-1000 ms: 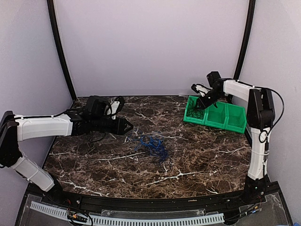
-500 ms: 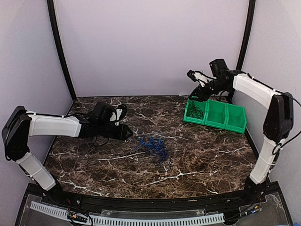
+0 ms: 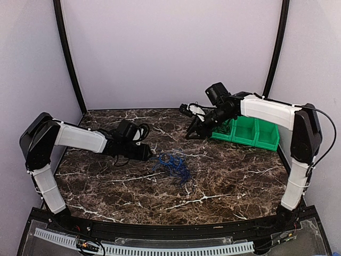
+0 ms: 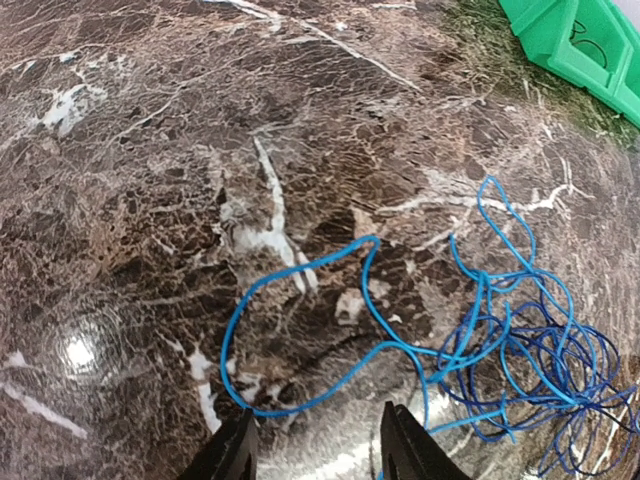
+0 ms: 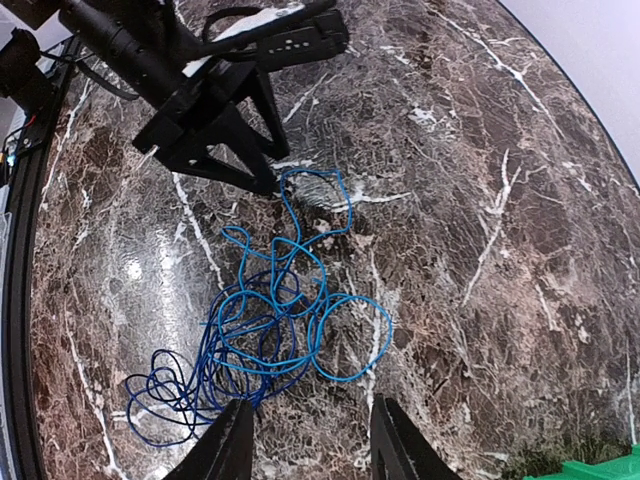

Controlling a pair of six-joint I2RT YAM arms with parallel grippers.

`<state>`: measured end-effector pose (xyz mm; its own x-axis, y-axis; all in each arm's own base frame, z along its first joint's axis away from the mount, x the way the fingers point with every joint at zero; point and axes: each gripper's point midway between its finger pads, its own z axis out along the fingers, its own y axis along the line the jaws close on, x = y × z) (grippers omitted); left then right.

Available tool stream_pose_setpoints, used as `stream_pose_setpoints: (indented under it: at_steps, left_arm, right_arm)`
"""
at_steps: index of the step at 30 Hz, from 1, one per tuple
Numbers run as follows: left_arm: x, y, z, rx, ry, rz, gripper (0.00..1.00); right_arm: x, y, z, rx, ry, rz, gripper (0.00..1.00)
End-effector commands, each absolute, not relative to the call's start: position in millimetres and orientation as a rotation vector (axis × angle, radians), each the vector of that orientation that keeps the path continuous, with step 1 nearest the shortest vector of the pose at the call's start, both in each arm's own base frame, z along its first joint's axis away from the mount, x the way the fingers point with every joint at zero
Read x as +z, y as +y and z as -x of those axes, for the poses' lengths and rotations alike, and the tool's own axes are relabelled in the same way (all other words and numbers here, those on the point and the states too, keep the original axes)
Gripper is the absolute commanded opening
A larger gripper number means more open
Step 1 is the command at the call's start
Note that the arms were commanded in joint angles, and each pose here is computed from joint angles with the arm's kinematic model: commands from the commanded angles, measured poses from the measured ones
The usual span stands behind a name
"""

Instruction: Untangle the cables

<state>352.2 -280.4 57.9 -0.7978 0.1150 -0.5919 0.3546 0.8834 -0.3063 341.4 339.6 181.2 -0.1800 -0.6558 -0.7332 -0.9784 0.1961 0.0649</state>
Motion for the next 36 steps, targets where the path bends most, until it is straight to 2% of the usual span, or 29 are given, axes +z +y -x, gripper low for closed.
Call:
stream_pose_setpoints:
  at_steps: [1, 7, 11, 13, 15, 21, 25, 34, 36]
  left_arm:
    - [57, -278, -380, -0.479, 2.42, -0.325, 0.45]
    - [43, -286, -398, -0.483, 2.398, -0.336, 0.42]
    - [38, -291, -408, -0.505, 2.36, -0.338, 0.35]
    - [38, -295, -411, -0.523, 2.342, -0.351, 0.29]
    - [46, -298, -414, -0.542, 2.312, -0.354, 0.16]
    - [94, -307, -409, -0.669, 2.118, -0.384, 0.02]
    - [129, -314, -397, -0.785, 2.006, -0.41, 0.0]
    - [168, -321, -378, -0.903, 1.941, -0.449, 0.0]
    - [169, -324, -374, -0.919, 1.945, -0.465, 0.0]
  right_arm:
    - [176, 357, -334, 0.79, 1.867, 1.559, 0.42]
    - [161, 366, -342, 0.798, 1.881, 1.558, 0.43]
    - [142, 379, -356, 0.843, 1.926, 1.531, 0.46]
    - [129, 390, -362, 0.901, 1.956, 1.515, 0.5]
    - [126, 402, -371, 0.94, 1.963, 1.495, 0.54]
    - [110, 431, -386, 1.069, 1.972, 1.458, 0.56]
    - [115, 445, -383, 1.143, 1.939, 1.456, 0.56]
    - [131, 455, -371, 1.27, 1.882, 1.458, 0.56]
    - [134, 457, -365, 1.31, 1.864, 1.467, 0.52]
